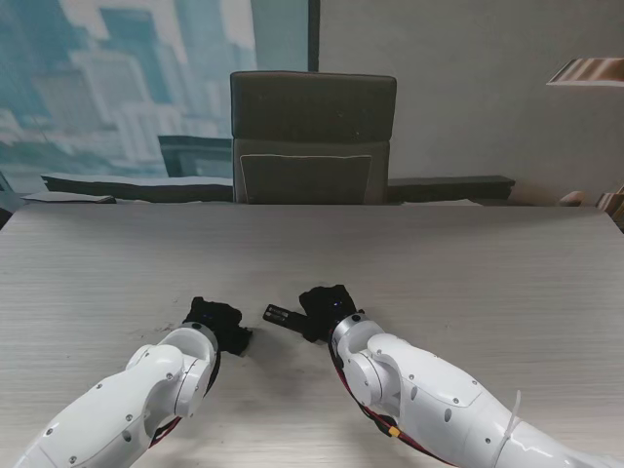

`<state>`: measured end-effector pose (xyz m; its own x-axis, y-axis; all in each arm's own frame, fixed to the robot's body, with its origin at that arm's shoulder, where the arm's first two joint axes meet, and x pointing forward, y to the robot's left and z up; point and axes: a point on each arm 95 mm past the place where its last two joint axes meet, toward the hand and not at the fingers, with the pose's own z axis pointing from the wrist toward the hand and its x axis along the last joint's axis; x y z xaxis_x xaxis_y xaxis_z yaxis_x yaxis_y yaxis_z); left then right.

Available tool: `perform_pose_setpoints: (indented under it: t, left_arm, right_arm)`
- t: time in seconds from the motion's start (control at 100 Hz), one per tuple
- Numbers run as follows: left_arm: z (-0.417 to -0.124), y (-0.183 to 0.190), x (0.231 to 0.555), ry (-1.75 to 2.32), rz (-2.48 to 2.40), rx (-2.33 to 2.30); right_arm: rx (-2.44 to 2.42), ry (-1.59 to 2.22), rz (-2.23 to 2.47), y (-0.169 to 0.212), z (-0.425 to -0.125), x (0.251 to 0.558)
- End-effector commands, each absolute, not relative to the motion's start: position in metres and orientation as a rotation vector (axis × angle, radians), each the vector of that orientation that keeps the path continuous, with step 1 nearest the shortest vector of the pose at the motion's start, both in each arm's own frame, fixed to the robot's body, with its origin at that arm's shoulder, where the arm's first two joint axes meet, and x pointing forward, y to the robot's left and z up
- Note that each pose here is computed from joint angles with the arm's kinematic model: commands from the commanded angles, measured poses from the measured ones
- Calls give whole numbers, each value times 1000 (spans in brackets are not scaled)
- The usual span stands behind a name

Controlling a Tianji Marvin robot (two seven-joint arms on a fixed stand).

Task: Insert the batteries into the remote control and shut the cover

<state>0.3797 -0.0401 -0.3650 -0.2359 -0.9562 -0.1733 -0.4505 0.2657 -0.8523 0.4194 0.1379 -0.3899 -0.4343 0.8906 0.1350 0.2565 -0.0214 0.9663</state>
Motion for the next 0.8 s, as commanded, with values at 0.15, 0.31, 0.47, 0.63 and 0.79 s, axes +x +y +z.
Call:
perform_pose_setpoints:
  t: [0.15,0.31,0.47,0.63,0.79]
  left_arm:
    - [-400,-34,368,1890,-762,-1245]
    - [-405,-36,369,1885,-762,-1254]
    - [-406,-38,369,1859,-785,-1276]
    - [-406,-38,369,1824,-818,-1278]
    - [-404,-39,371,1783,-859,-1256]
  right_arm:
    - [1254,1776,1410,128,-416,406]
    - [1251,1780,1411,128,-415,407]
    - [1249,1778,1412,127,-415,407]
    - [1251,1776,1413,127,-416,407]
    - [1256,1775,1413,128,-417,407]
